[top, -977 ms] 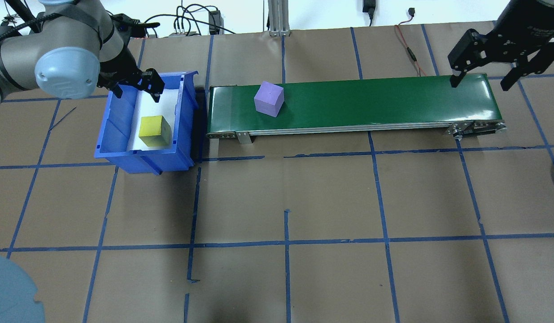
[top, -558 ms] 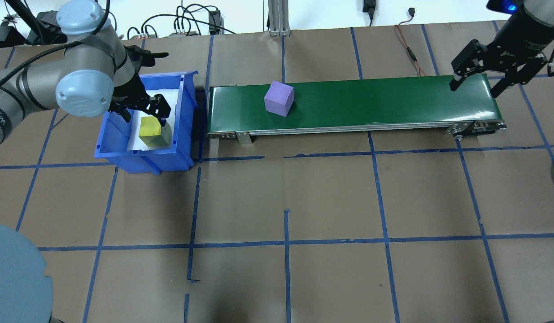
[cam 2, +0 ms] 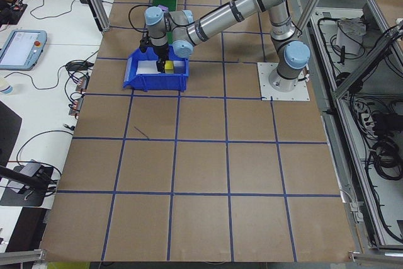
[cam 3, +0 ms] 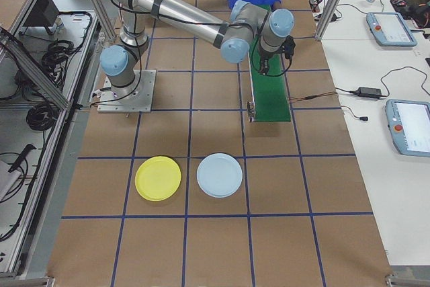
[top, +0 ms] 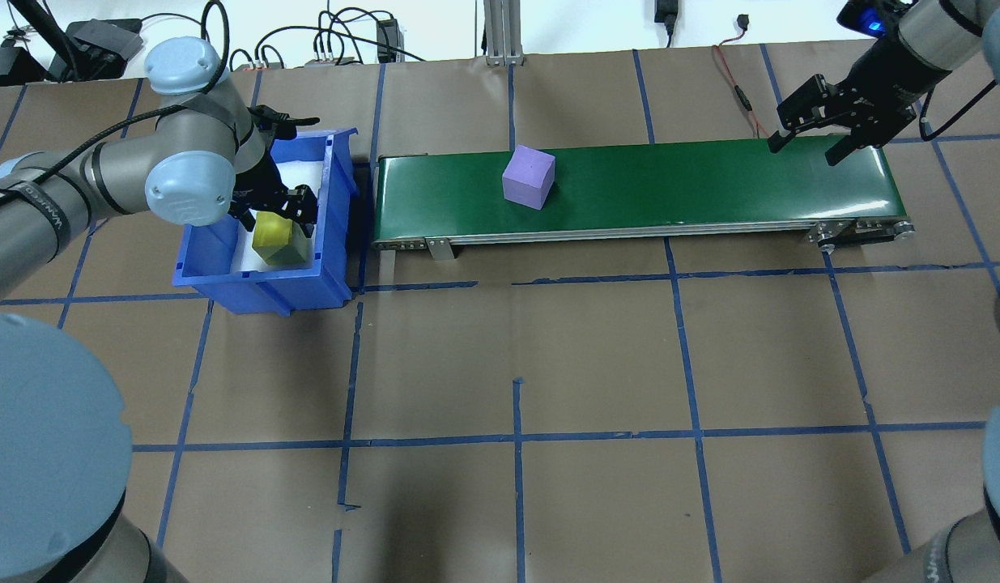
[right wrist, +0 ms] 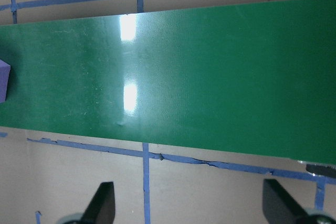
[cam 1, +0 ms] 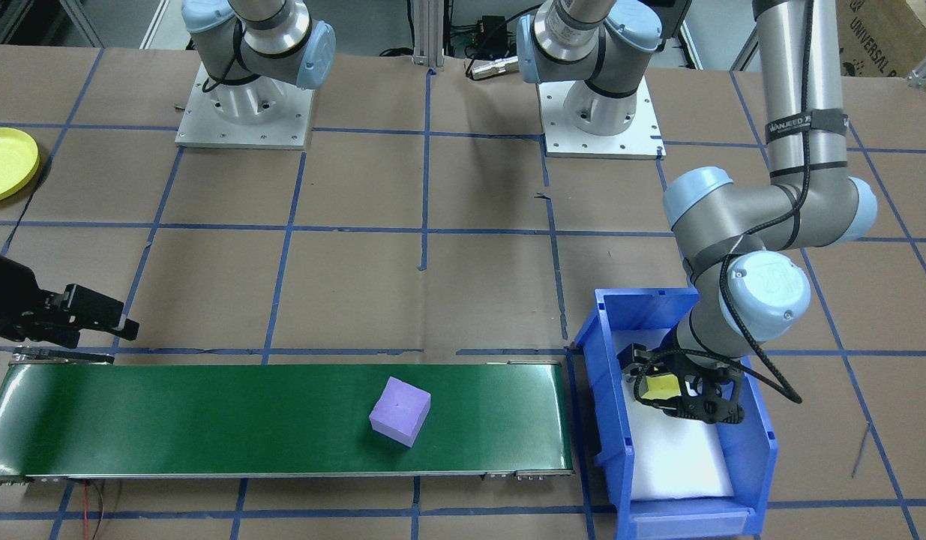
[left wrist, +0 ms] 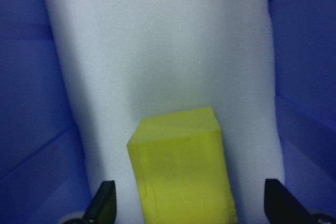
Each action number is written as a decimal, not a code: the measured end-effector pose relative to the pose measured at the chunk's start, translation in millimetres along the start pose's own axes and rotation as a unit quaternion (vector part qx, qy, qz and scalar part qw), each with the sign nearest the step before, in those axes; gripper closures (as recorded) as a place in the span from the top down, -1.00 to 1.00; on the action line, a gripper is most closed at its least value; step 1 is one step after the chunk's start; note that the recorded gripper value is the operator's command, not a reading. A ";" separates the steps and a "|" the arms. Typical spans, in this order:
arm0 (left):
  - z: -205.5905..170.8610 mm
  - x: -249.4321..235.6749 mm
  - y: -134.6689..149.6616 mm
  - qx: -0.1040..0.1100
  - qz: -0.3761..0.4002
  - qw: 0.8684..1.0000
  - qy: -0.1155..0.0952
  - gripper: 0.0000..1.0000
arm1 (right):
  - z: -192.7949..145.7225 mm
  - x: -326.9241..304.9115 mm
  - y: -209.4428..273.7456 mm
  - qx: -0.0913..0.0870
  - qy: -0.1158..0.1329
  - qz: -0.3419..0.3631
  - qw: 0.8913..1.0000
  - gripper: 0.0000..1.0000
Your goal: Move block left to right into plate
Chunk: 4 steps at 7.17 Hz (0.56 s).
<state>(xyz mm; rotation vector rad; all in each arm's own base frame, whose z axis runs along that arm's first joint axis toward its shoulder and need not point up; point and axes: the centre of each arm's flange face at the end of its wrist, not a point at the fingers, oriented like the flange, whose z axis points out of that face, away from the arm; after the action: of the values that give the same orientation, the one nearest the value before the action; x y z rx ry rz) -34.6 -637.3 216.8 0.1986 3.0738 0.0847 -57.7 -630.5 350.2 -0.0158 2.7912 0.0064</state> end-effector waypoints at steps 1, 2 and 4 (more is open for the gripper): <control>7.3 0.2 -1.8 -0.003 0.000 1.000 0.002 0.21 | 4.1 1.7 -1.8 0.009 0.001 -0.004 1.000 1.00; 8.2 0.1 -2.4 -0.003 0.001 1.000 0.002 0.16 | 6.3 2.5 -2.2 0.013 0.002 -0.006 1.000 1.00; -11.3 -2.2 -4.8 0.004 0.002 1.000 -0.002 0.16 | 7.9 2.9 -2.3 0.015 0.002 -0.007 1.000 1.00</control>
<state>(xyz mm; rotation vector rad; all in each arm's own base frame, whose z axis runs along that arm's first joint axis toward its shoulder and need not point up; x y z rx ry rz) -33.8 -642.9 227.8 0.2058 3.0714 0.0709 -57.7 -632.8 341.8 -0.0281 2.7943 -0.0388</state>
